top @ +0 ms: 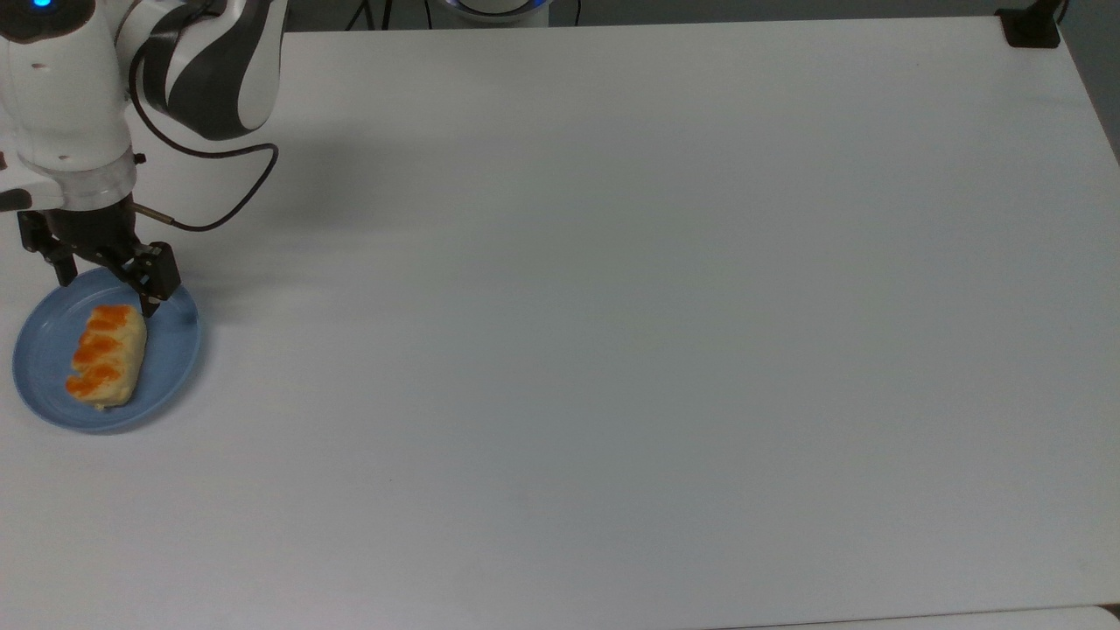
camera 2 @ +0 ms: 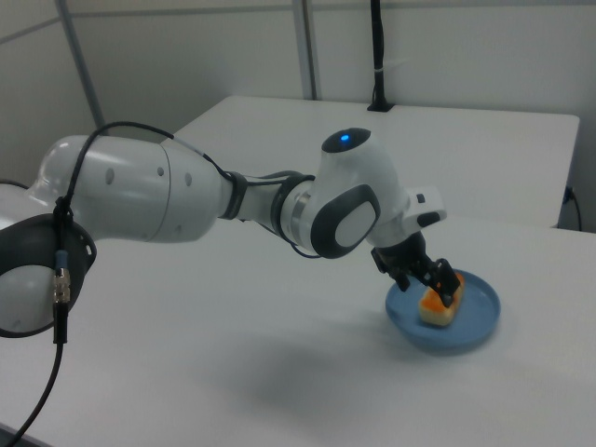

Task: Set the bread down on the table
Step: 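Lower the gripper onto the bread roll and close on it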

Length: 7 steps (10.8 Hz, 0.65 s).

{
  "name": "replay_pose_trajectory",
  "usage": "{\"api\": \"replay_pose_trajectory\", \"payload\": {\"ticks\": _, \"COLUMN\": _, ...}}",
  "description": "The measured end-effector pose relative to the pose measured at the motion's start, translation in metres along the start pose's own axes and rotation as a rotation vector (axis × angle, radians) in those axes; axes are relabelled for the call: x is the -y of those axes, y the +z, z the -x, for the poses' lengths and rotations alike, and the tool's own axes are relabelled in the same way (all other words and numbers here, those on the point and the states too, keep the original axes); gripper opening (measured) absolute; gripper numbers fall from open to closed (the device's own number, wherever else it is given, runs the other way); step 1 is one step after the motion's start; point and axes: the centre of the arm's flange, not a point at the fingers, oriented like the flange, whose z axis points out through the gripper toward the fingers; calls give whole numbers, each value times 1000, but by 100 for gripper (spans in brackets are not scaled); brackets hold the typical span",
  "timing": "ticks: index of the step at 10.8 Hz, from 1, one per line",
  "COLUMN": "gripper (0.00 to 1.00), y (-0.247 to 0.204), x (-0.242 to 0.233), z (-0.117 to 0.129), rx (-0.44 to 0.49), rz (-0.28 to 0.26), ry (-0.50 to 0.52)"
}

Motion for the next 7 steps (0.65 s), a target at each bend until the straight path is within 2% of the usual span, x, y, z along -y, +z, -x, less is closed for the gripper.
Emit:
{"api": "replay_pose_trajectory", "payload": {"ticks": 2, "gripper": 100, "y": 17, "x": -3, "z": 2, "rx": -24, "rz": 8, "ry": 13}}
{"api": "replay_pose_trajectory", "payload": {"ticks": 4, "gripper": 94, "y": 40, "x": 3, "z": 4, "rx": -55, "rz": 7, "ry": 65}}
{"api": "replay_pose_trajectory", "payload": {"ticks": 5, "gripper": 87, "y": 49, "x": 6, "z": 5, "rx": -64, "rz": 5, "ry": 85}}
{"api": "replay_pose_trajectory", "payload": {"ticks": 7, "gripper": 52, "y": 52, "x": 9, "z": 3, "rx": -70, "rz": 3, "ry": 110}}
